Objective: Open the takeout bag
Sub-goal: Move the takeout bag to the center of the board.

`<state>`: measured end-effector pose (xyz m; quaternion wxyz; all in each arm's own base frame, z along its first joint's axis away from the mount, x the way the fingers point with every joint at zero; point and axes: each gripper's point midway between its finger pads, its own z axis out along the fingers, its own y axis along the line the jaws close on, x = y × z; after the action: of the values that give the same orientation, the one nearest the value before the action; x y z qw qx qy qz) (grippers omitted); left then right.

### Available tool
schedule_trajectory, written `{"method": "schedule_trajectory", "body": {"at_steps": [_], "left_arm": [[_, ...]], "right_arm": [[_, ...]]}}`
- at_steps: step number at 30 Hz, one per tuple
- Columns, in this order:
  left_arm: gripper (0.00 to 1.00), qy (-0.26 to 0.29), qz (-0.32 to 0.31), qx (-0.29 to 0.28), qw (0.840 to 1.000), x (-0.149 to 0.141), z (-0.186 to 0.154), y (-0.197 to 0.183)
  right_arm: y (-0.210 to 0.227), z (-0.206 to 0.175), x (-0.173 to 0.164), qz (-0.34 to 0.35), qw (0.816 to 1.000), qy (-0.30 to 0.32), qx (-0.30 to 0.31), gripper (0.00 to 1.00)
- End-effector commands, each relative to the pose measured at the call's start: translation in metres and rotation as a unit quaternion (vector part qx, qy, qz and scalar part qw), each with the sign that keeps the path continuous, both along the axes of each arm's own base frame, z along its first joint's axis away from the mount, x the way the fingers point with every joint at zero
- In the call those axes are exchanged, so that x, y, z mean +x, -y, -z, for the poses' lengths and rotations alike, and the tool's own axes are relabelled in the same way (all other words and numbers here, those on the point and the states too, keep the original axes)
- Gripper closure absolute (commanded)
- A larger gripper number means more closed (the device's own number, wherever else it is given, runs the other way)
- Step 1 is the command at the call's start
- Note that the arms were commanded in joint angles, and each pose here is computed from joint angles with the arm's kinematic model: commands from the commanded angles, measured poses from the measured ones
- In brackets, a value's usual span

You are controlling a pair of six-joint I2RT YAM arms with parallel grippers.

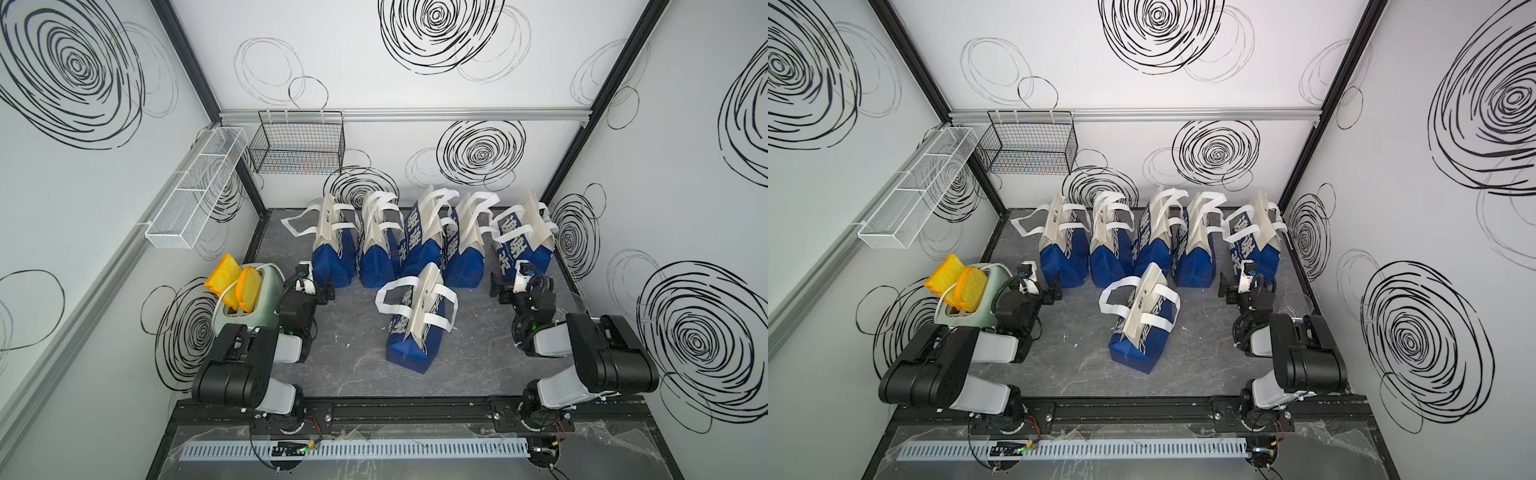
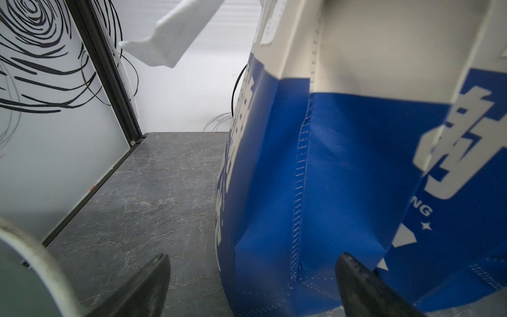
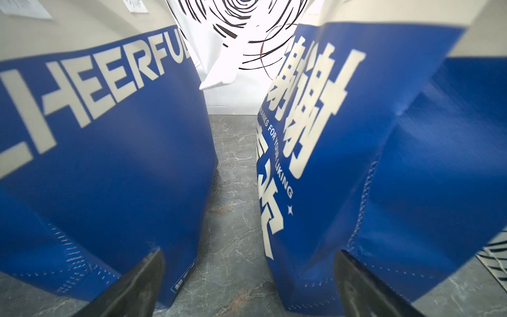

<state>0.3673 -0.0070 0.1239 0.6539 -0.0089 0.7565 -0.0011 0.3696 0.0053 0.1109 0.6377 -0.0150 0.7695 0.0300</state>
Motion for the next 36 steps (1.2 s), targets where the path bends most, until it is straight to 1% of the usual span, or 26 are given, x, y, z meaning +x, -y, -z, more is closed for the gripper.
{"method": "schedule_trajectory", "body": {"at_steps": [1, 21, 22, 24, 26, 27, 29, 30, 32, 33, 34, 36], "left_arm": [[0.02, 0.039, 0.000, 0.008, 0.999, 0.004, -0.022, 0.001], [0.02, 0.041, 0.010, 0.001, 0.999, 0.004, -0.023, 0.001], [0.02, 0.041, 0.010, 0.001, 0.999, 0.004, -0.023, 0.001], [0.02, 0.043, 0.011, 0.001, 0.999, 0.004, -0.027, 0.002], [0.02, 0.046, 0.014, 0.003, 0.999, 0.004, -0.038, 0.003], [0.02, 0.048, 0.013, 0.002, 0.999, 0.002, -0.045, 0.003], [0.02, 0.043, 0.008, -0.010, 0.999, -0.003, -0.054, 0.001], [0.02, 0.035, 0.010, -0.023, 0.999, -0.004, -0.058, 0.002], [0.02, 0.003, 0.027, -0.029, 0.999, -0.005, -0.063, 0.011], [0.02, -0.006, 0.036, -0.028, 0.999, -0.007, -0.070, 0.017], [0.02, -0.015, 0.045, -0.027, 0.999, -0.011, -0.075, 0.023], [0.02, -0.006, 0.074, -0.032, 0.997, -0.021, -0.096, 0.034]], "right_arm": [[0.000, -0.011, 0.004, -0.003, 1.000, 0.018, -0.007, 0.01], [0.000, -0.012, 0.005, -0.004, 1.000, 0.020, -0.005, 0.01], [0.000, -0.012, 0.004, -0.001, 1.000, 0.021, -0.007, 0.01], [0.008, -0.019, 0.007, 0.036, 0.999, 0.021, -0.008, 0.01], [0.011, -0.028, 0.014, 0.051, 0.999, -0.012, -0.015, 0.01], [0.013, -0.039, 0.016, 0.063, 0.998, -0.016, -0.011, 0.01], [0.019, -0.058, 0.013, 0.083, 0.996, -0.030, 0.020, 0.01], [0.025, -0.066, 0.009, 0.103, 0.993, -0.042, 0.049, 0.01], [0.042, -0.076, -0.004, 0.164, 0.978, -0.070, 0.112, 0.01], [0.043, -0.087, -0.010, 0.164, 0.975, -0.080, 0.126, 0.01], [0.038, -0.099, -0.015, 0.146, 0.977, -0.084, 0.129, 0.01], [0.024, -0.124, -0.026, 0.111, 0.982, -0.074, 0.132, 0.01]]}}
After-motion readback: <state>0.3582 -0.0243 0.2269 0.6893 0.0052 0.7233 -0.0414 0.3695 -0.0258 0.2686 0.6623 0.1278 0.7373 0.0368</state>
